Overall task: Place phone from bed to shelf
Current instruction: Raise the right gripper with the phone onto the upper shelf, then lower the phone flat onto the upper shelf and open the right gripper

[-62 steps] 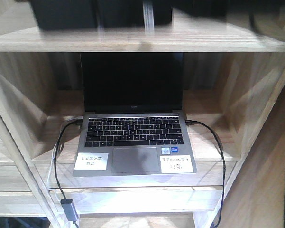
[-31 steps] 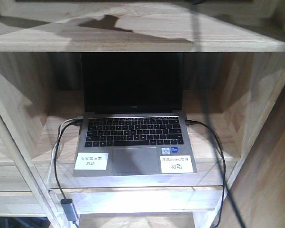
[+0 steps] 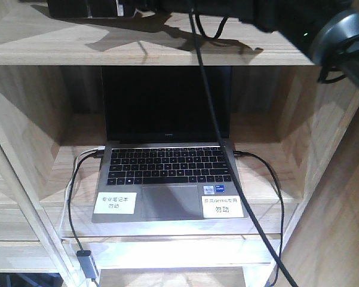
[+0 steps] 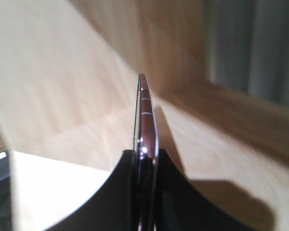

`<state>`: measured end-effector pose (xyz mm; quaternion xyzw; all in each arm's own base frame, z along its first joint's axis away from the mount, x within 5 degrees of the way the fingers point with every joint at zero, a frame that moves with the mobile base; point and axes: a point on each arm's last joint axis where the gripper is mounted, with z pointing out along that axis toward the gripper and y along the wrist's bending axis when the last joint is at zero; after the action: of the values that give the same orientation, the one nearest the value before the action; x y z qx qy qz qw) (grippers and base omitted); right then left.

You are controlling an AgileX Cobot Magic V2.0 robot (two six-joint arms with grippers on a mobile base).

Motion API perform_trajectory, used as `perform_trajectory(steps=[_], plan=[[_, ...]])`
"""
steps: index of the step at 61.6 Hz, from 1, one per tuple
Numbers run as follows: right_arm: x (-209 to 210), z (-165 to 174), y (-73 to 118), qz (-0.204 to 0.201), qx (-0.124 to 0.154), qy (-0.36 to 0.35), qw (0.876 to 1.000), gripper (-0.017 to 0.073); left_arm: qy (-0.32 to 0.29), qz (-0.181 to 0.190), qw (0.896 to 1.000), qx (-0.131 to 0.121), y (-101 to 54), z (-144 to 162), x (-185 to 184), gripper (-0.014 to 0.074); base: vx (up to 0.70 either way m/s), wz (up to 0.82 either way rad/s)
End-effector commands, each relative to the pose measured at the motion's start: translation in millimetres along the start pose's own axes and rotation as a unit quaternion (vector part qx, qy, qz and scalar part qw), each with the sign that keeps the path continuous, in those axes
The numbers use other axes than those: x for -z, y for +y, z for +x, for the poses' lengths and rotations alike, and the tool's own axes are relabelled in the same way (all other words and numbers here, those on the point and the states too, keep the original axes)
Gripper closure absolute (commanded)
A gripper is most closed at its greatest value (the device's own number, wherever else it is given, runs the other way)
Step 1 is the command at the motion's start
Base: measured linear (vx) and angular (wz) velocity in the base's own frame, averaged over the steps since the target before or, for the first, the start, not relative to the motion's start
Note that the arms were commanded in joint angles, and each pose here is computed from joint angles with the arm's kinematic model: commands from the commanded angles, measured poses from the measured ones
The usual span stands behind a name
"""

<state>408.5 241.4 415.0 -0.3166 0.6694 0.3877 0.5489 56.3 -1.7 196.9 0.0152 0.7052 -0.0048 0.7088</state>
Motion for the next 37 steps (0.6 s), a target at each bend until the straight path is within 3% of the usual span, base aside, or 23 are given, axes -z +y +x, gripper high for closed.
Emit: perform_trajectory(steps=[1, 25, 37], plan=[[18.0, -35.1, 11.0, 0.013, 0.004, -0.063, 0.998, 0.0561, -0.054, -0.002, 0.999, 0.010, 0.5, -15.4, 2.1, 0.0592, 0.00, 0.00], [9.2, -24.1, -0.8, 0.034, -0.005, -0.059, 0.998, 0.0550, -0.054, -0.002, 0.999, 0.010, 0.5, -15.4, 2.1, 0.0592, 0.00, 0.00], [9.7, -25.1, -3.1, 0.044, -0.005, -0.065, 0.997, 0.0503, -0.054, -0.002, 0.999, 0.010, 0.5, -15.4, 2.1, 0.0592, 0.00, 0.00]])
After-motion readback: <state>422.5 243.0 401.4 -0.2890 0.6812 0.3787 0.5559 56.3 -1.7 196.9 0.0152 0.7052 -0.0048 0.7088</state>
